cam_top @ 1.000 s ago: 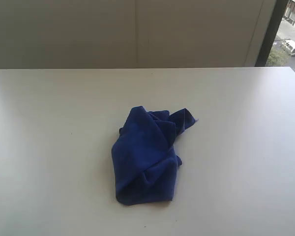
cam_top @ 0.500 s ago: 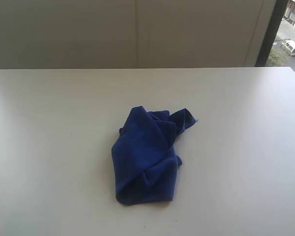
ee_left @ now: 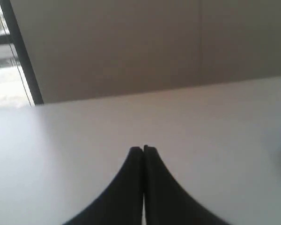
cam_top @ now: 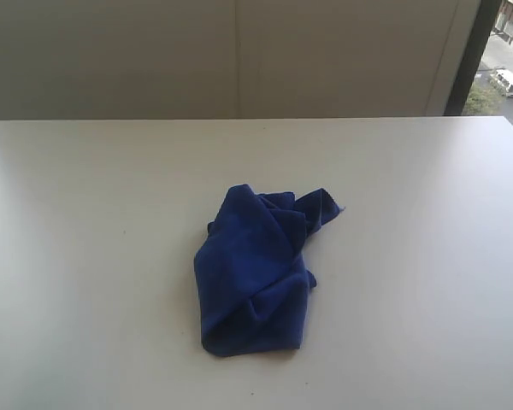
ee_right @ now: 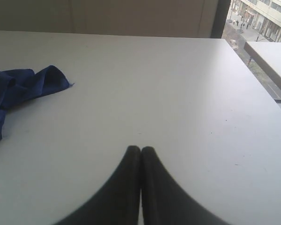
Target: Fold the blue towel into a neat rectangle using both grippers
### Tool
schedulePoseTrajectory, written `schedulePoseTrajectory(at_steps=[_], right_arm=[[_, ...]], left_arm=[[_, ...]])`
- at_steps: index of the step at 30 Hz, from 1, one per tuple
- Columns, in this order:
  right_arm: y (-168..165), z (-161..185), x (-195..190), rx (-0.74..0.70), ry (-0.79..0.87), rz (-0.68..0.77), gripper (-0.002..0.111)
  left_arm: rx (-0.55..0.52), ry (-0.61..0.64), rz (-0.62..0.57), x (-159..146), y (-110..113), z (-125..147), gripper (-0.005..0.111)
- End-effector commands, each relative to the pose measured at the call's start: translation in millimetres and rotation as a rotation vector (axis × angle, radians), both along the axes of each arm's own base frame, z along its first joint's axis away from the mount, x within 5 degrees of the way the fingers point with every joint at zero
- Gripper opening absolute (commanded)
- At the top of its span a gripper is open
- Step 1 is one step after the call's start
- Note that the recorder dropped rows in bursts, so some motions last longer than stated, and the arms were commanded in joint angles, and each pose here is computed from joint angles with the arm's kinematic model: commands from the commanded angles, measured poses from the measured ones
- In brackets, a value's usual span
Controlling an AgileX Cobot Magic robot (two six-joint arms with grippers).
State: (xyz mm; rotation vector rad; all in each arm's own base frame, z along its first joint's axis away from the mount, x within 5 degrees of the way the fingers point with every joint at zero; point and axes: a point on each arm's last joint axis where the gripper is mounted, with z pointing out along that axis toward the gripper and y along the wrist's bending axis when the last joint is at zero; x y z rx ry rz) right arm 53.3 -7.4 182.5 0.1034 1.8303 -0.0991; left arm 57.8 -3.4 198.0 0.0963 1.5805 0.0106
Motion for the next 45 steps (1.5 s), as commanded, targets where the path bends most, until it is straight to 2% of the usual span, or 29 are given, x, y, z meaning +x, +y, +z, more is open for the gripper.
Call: schedulePoseTrajectory(at_steps=[1, 3, 7, 9, 13, 18, 20, 21, 25, 26, 27, 29, 30, 32, 36, 40, 41, 42, 43, 44, 45], right_arm=[[0.0, 0.5, -0.1, -0.004, -0.013, 0.002, 0.000], [0.0, 0.5, -0.1, -0.004, -0.013, 0.002, 0.000], [0.0, 0.5, -0.1, -0.004, -0.013, 0.002, 0.000], [0.0, 0.5, -0.1, -0.004, -0.013, 0.002, 0.000], [0.0, 0.5, -0.1, -0.004, -0.013, 0.002, 0.000], [0.0, 0.5, -0.1, -0.004, -0.013, 0.002, 0.000], [0.0, 0.5, -0.1, -0.004, -0.013, 0.002, 0.000], [0.0, 0.5, -0.1, -0.004, -0.013, 0.002, 0.000], [0.0, 0.5, -0.1, -0.004, -0.013, 0.002, 0.000], [0.0, 0.5, -0.1, -0.004, -0.013, 0.002, 0.000], [0.0, 0.5, -0.1, -0.004, -0.013, 0.002, 0.000], [0.0, 0.5, -0.1, -0.004, -0.013, 0.002, 0.000], [0.0, 0.5, -0.1, -0.004, -0.013, 0.002, 0.000], [0.0, 0.5, -0.1, -0.004, -0.013, 0.002, 0.000], [0.0, 0.5, -0.1, -0.004, -0.013, 0.002, 0.000], [0.0, 0.5, -0.1, -0.004, -0.013, 0.002, 0.000], [0.0, 0.5, -0.1, -0.004, -0.013, 0.002, 0.000], [0.0, 0.5, -0.1, -0.004, -0.013, 0.002, 0.000], [0.0, 0.5, -0.1, -0.004, -0.013, 0.002, 0.000], [0.0, 0.5, -0.1, -0.004, -0.013, 0.002, 0.000], [0.0, 0.5, -0.1, -0.004, -0.013, 0.002, 0.000]], left_arm=[[-0.079, -0.308, 0.032, -4.2, 3.8, 27.3, 0.000], [-0.163, -0.391, 0.024, -6.8, 4.8, 34.6, 0.000], [-0.439, -0.503, -0.047, -11.6, 5.6, 44.9, 0.000], [-0.490, -0.447, -0.064, -9.6, 4.2, 41.0, 0.000], [-0.340, -0.225, -0.087, 4.7, -4.8, 49.9, 0.000], [-0.155, -0.104, -0.179, 35.0, -17.0, 82.3, 0.000], [-0.074, -0.018, -0.216, 56.9, -21.9, 92.6, 0.000], [-0.033, 0.091, -0.241, 83.2, -25.4, 96.0, 0.000], [0.058, 0.290, -0.296, 137.5, -31.2, 99.0, 0.000], [-0.011, 0.358, -0.313, 164.1, -35.0, 96.0, 0.000], [-0.006, 0.376, -0.334, 172.7, -38.2, 94.1, 0.000], [0.015, 0.401, -0.402, 190.8, -51.5, 91.9, 0.000], [0.028, 0.421, -0.466, 204.0, -72.6, 89.6, 0.000], [0.060, 0.420, -0.504, 214.3, -97.3, 90.3, 0.000], [0.244, 0.361, -0.451, 232.2, -147.5, 90.1, 0.000], [0.583, 0.283, -0.268, 249.6, -175.0, 83.9, 0.000], [0.788, 0.350, -0.149, 258.1, -174.4, 73.0, 0.000], [0.940, 0.513, -0.117, 261.9, -171.7, 57.5, 0.000], [1.004, 0.713, -0.165, 261.3, -171.9, 45.0, 0.000], [1.033, 0.992, -0.332, 256.9, -177.1, 28.8, 0.000], [1.014, 1.076, -0.429, 253.1, -182.5, 25.3, 0.000]])
